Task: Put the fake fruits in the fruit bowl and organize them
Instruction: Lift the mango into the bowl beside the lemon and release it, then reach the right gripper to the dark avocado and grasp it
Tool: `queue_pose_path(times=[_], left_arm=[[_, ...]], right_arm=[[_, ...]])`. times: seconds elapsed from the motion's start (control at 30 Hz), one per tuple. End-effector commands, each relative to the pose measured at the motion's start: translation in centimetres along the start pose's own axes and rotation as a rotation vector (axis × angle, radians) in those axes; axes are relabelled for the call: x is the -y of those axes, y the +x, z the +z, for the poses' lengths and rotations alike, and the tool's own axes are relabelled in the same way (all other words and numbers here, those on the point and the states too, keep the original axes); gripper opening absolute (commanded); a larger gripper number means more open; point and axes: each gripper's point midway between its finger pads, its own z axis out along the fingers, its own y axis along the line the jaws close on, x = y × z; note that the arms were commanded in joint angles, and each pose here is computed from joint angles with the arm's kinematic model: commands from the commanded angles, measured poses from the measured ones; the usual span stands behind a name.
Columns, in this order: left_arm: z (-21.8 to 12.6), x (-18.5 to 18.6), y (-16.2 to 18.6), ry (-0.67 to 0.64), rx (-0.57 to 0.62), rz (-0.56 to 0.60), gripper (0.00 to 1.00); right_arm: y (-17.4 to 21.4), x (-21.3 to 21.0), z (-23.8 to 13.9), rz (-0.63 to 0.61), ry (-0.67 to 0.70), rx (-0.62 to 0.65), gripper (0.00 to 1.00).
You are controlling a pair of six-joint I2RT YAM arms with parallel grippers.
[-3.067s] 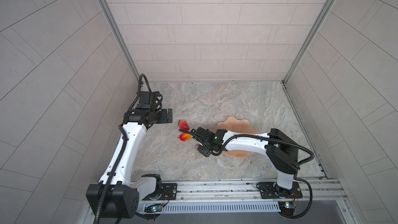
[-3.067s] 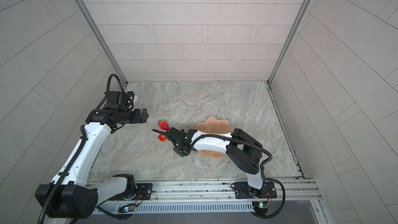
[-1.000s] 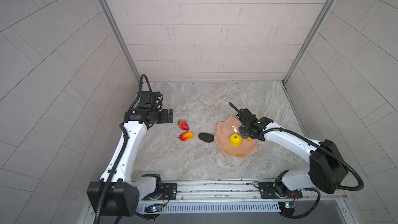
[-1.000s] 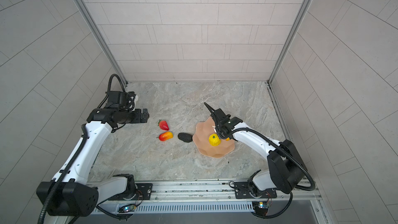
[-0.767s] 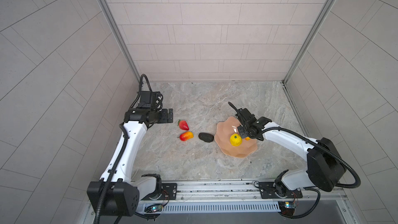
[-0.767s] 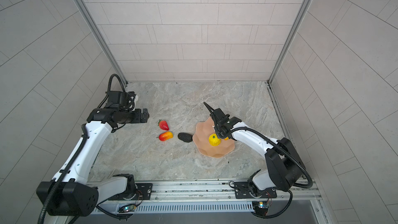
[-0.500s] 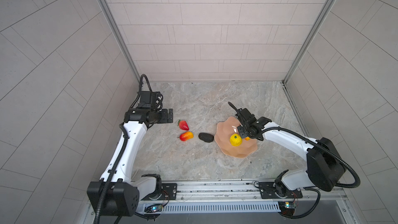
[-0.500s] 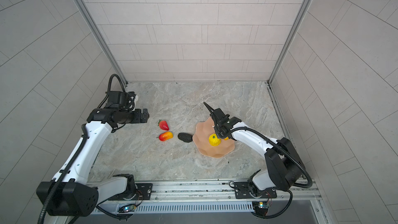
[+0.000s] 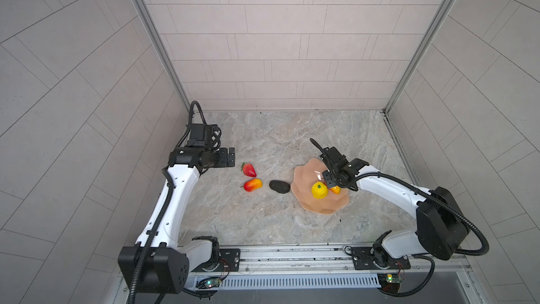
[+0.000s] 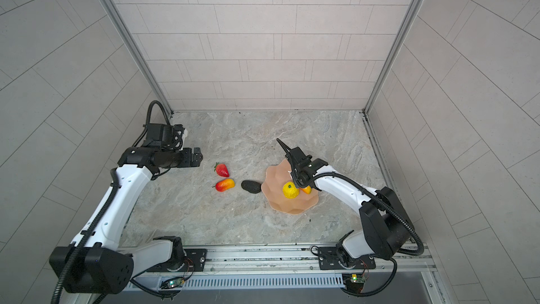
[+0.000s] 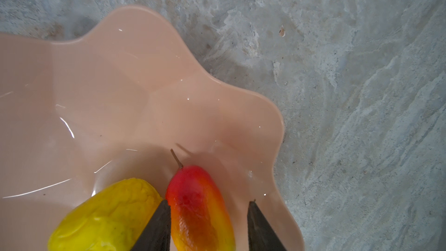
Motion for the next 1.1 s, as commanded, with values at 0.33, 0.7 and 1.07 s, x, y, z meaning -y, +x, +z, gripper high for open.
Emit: queue_pose_path(times=[0.33,0.7,1.07], left_arm=[[0.0,0.0,0.0,0.005,-0.008,0.011,1.0],[0.0,0.1,0.1,0.005,-0.007,0.014,1.0],[-0.1,-0.2,0.1,-0.013,-0.005,0.016,1.0]], right_arm=[[-3.7,-4.4,-5.9,-0.128,-0.188,0.134,0.73],[-5.5,-18.1,-4.3,-0.567,-0.405,0.076,0.97],[-5.3,-22.4,-0.3,-0.662,-0.459,-0.019,0.84]])
